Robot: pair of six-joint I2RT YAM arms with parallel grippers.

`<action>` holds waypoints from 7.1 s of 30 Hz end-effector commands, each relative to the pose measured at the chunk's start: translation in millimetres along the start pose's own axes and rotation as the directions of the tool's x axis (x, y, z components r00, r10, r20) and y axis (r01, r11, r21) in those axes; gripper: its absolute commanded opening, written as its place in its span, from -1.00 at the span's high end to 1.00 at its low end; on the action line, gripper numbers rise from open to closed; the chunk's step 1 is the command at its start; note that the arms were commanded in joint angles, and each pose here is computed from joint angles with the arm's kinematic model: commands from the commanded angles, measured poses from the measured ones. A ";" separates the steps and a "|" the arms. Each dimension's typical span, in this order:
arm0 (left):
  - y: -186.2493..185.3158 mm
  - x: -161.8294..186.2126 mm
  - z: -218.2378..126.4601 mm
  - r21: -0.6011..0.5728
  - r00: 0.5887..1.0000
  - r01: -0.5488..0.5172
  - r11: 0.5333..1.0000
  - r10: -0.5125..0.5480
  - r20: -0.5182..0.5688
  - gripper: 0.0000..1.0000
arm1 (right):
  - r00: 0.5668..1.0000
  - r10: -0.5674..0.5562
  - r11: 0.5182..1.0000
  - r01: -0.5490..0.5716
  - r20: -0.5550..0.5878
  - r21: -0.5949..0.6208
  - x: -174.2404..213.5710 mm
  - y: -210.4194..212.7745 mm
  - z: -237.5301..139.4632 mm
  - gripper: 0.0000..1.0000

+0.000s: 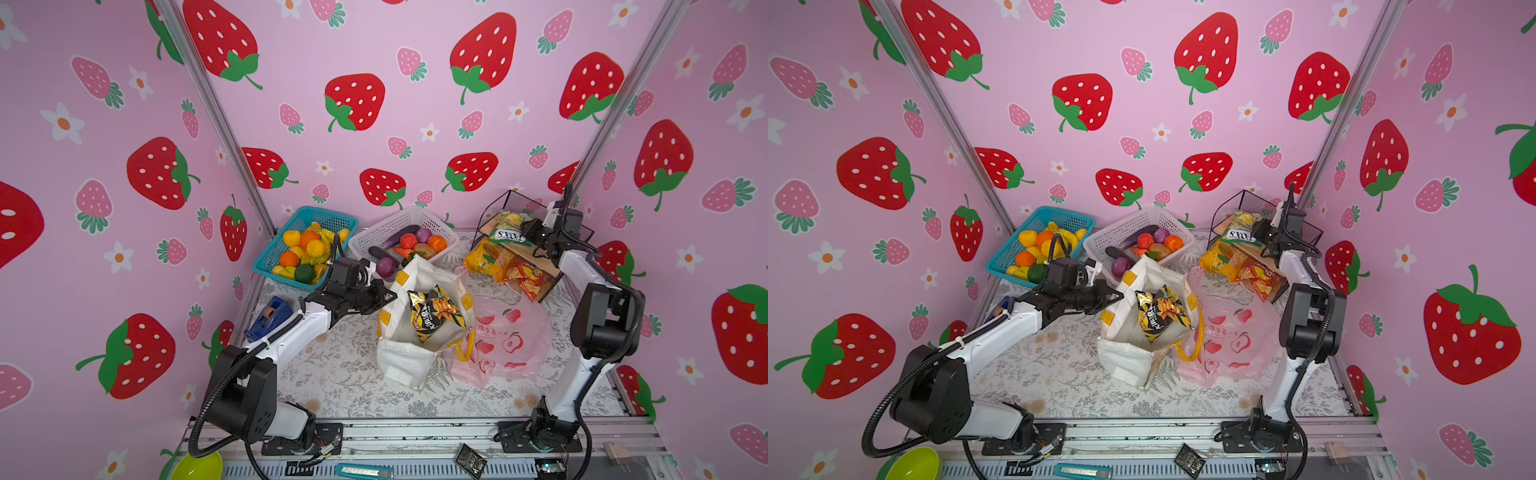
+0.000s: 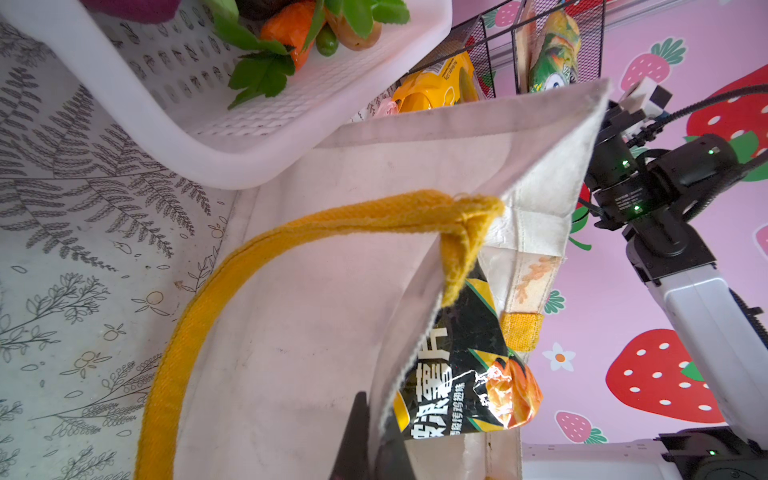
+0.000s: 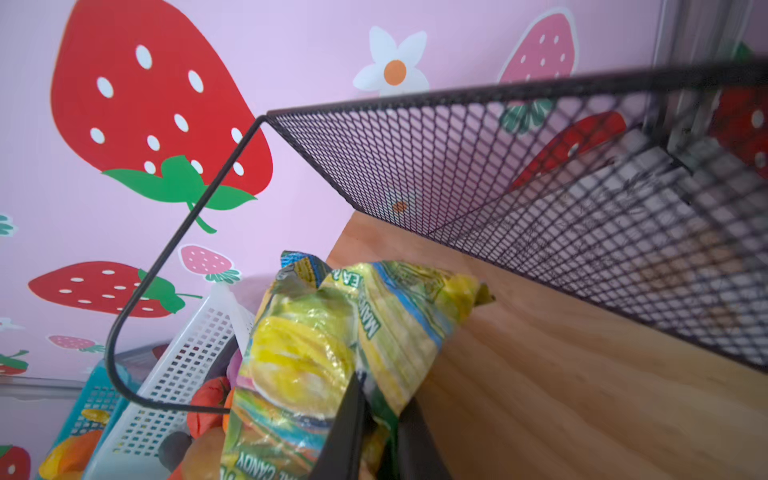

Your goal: Place the mixed food into the grocery bags and tie them

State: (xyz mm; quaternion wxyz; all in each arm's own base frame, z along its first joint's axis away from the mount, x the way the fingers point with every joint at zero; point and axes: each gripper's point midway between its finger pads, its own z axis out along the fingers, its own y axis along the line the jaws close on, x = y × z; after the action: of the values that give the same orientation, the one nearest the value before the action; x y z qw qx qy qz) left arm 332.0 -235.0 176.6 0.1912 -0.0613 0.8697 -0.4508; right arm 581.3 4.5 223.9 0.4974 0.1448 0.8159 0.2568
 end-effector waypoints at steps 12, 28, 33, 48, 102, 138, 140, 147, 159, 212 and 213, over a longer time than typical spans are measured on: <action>-0.5 4.3 1.7 -0.004 1.000 -0.014 1.000 0.014 -0.017 1.00 | 0.984 -0.014 0.954 0.066 0.177 -0.291 -29.3 106.6 -111.9 1.00; -0.7 2.6 1.3 -0.013 1.000 -0.015 1.000 0.015 -0.017 1.00 | 0.822 -0.570 0.575 0.386 -0.015 -0.721 188.7 271.1 -260.9 1.00; -3.0 1.4 0.8 -0.012 1.000 -0.015 1.000 0.015 -0.011 1.00 | 0.708 -0.707 0.408 0.415 0.006 -0.813 259.1 292.5 -261.9 1.00; -6.3 2.9 -1.5 -0.015 1.000 -0.029 0.999 0.029 -0.009 1.00 | 0.741 -0.671 0.639 0.594 0.023 -0.489 192.8 245.2 -219.5 -0.49; -2.9 7.6 8.4 -0.032 0.999 -0.023 0.999 0.022 -0.031 1.00 | 0.849 -0.509 0.856 0.516 -0.141 0.016 40.1 63.1 108.6 0.16; -4.9 6.5 17.3 -0.036 0.998 -0.030 0.999 0.028 -0.047 1.00 | 0.829 -0.548 0.807 0.559 -0.111 0.188 -7.4 87.5 61.6 -0.95; -4.8 6.8 17.1 -0.034 0.998 -0.030 0.999 0.028 -0.048 1.00 | 0.832 -0.542 0.804 0.554 -0.115 0.215 -13.6 85.6 51.0 -0.99; -5.1 7.1 9.7 -0.045 0.998 -0.045 0.998 0.044 -0.034 1.00 | 0.844 -0.535 0.832 0.535 -0.045 0.148 3.0 132.1 -20.6 -0.94; -0.8 7.3 -0.5 -0.081 0.997 -0.076 0.994 0.075 -0.020 1.00 | 0.648 -0.731 0.653 0.576 -0.213 -0.491 222.6 239.7 -215.8 -0.43; -19.0 31.4 -69.5 -0.023 0.995 -0.073 0.997 0.071 -0.077 1.00 | 0.574 -0.755 0.624 0.483 -0.316 -0.614 295.0 215.5 -237.6 0.91; -13.8 29.0 -80.5 -0.040 0.997 -0.054 0.998 0.052 -0.059 1.00 | 0.581 -0.758 0.601 0.447 -0.296 -0.662 301.2 228.4 -244.6 0.92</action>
State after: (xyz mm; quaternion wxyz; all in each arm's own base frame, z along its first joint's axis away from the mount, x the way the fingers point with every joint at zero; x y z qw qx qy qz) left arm 289.0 -204.9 200.9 0.1872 -0.0296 0.8915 -0.4115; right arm 246.8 243.3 186.0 0.3051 -0.3186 0.8700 0.2202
